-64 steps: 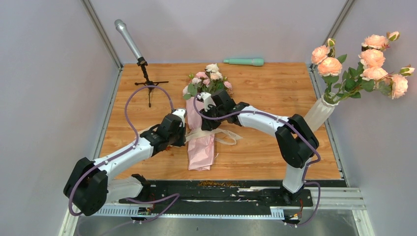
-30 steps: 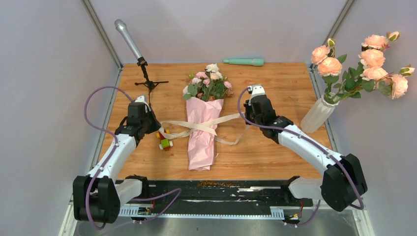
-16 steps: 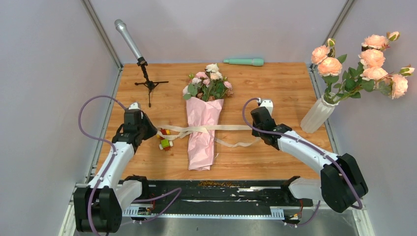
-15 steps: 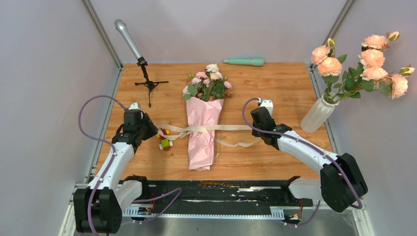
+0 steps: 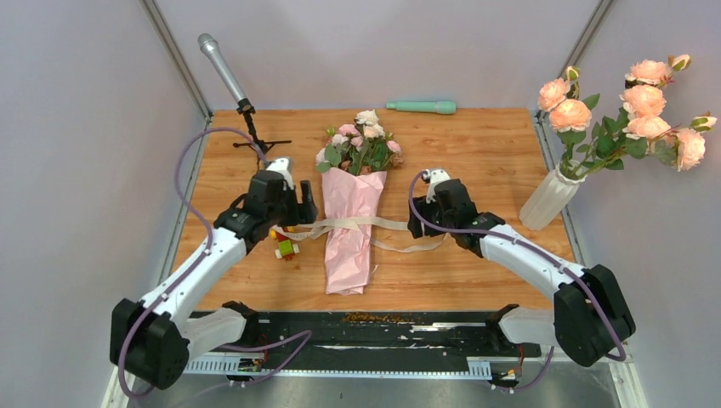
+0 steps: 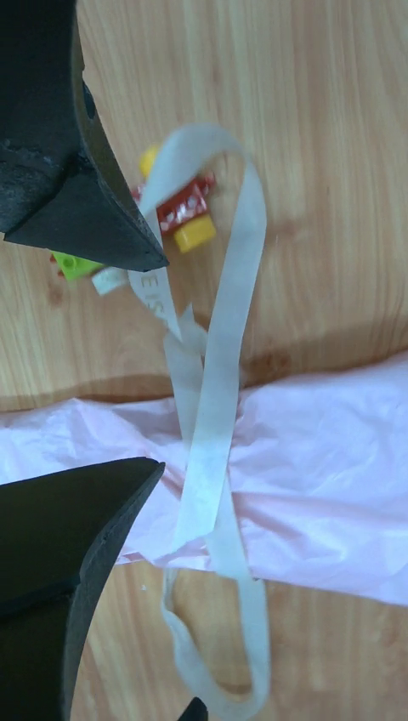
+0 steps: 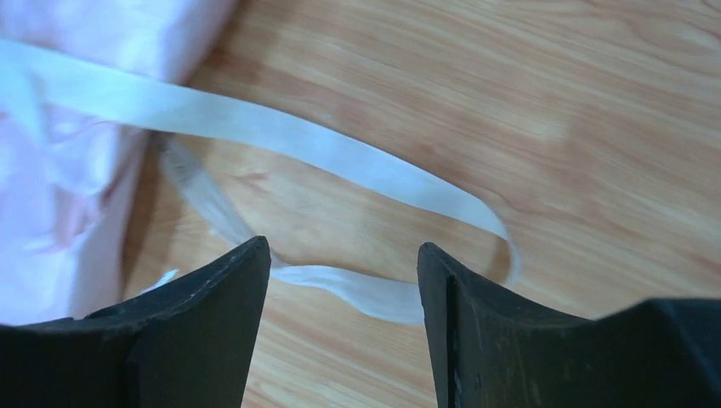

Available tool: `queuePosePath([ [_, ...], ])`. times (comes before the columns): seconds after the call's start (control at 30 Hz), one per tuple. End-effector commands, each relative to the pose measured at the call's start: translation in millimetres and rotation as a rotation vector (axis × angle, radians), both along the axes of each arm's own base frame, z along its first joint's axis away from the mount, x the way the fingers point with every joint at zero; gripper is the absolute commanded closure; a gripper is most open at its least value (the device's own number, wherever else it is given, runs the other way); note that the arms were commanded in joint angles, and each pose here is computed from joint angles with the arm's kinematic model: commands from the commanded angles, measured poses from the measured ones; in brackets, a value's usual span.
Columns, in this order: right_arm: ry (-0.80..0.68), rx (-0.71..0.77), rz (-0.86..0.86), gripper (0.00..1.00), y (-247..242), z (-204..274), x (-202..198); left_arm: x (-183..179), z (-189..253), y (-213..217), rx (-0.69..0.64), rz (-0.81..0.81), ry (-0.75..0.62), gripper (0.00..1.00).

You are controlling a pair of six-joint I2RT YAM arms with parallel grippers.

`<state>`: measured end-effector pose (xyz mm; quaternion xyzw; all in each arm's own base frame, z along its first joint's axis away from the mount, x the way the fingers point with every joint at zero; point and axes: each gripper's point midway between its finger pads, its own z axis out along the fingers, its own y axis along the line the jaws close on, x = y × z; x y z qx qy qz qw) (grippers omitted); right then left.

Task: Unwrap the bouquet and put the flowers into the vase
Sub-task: Untie the ribbon from the wrapping paper.

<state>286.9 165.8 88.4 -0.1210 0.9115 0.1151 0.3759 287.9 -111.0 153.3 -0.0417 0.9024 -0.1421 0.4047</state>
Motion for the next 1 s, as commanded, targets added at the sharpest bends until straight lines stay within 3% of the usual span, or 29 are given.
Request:
queuePosePath([
  [0.0,-0.091,0.229,0.312,0.35,68.8,50.6,7.0,5.6,-7.0,-53.5,-0.011,-0.149,-0.011,0.12],
  [0.3,0.075,0.367,0.216,0.34,103.6,33.2,32.1,7.4,-27.3,-140.2,-0.074,-0.272,0.063,0.04],
  [0.6,0.171,0.437,0.195,0.33,122.4,15.9,38.7,11.6,-50.7,-150.2,-0.045,-0.275,0.118,0.02],
  [0.8,0.225,0.457,0.209,0.33,130.9,5.1,37.1,11.2,-58.0,-149.3,-0.040,-0.265,0.134,0.08],
  [0.97,0.262,0.476,0.235,0.36,138.3,0.0,35.8,9.5,-61.8,-149.5,-0.040,-0.266,0.146,0.21],
])
